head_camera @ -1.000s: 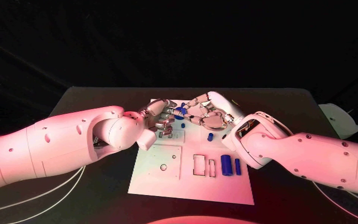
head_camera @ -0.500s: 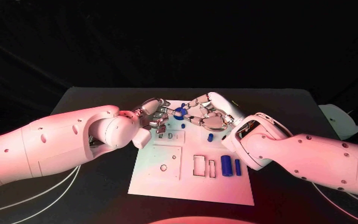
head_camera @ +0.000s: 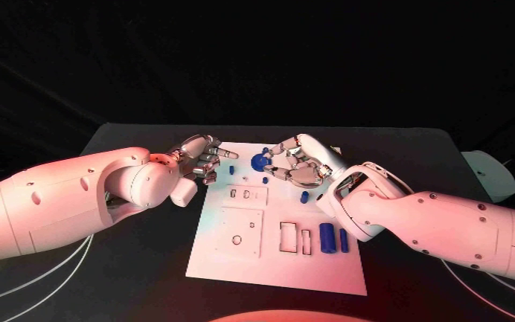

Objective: Assemble the parts on the task board

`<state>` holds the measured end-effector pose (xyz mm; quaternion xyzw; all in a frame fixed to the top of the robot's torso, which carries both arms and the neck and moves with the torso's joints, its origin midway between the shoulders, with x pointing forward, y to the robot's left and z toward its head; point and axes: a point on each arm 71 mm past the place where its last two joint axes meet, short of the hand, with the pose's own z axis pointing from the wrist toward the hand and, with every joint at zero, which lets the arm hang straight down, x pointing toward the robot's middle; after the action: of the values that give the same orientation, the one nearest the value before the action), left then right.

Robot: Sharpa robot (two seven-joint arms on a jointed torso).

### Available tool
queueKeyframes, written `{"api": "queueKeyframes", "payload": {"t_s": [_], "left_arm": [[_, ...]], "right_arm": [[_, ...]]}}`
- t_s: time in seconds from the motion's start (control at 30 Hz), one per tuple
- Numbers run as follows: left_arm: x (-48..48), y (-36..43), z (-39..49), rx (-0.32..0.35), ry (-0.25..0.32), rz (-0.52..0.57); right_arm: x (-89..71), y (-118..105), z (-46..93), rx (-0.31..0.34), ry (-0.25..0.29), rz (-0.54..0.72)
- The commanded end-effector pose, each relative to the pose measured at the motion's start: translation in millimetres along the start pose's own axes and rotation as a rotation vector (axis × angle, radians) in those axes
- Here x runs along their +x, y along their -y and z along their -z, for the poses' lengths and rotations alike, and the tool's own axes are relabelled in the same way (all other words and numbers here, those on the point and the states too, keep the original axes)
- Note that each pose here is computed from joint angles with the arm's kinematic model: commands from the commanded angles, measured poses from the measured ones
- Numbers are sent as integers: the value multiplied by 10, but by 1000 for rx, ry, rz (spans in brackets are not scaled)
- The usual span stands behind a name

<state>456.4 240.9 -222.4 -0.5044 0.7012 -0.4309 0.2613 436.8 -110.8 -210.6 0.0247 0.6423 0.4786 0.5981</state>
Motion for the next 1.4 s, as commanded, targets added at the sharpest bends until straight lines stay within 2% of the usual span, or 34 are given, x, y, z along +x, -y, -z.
{"api": "queueKeyframes", "payload": {"t_s": [0.03, 0.33, 0.8, 1.17, 1.4], "left_arm": [[7, 27, 28, 22, -11, -35], [5, 16, 66, 12, -23, -62], [24, 12, 65, 7, -19, -137], [13, 14, 61, 9, -10, -147], [2, 12, 55, 6, -1, -195]], "right_arm": [[60, 32, -14, 9, -35, 17], [170, 64, -78, 26, -63, 39], [467, 39, -167, 32, -175, 123], [551, 21, -238, 27, -201, 189], [591, 9, -271, 31, -216, 219]]}}
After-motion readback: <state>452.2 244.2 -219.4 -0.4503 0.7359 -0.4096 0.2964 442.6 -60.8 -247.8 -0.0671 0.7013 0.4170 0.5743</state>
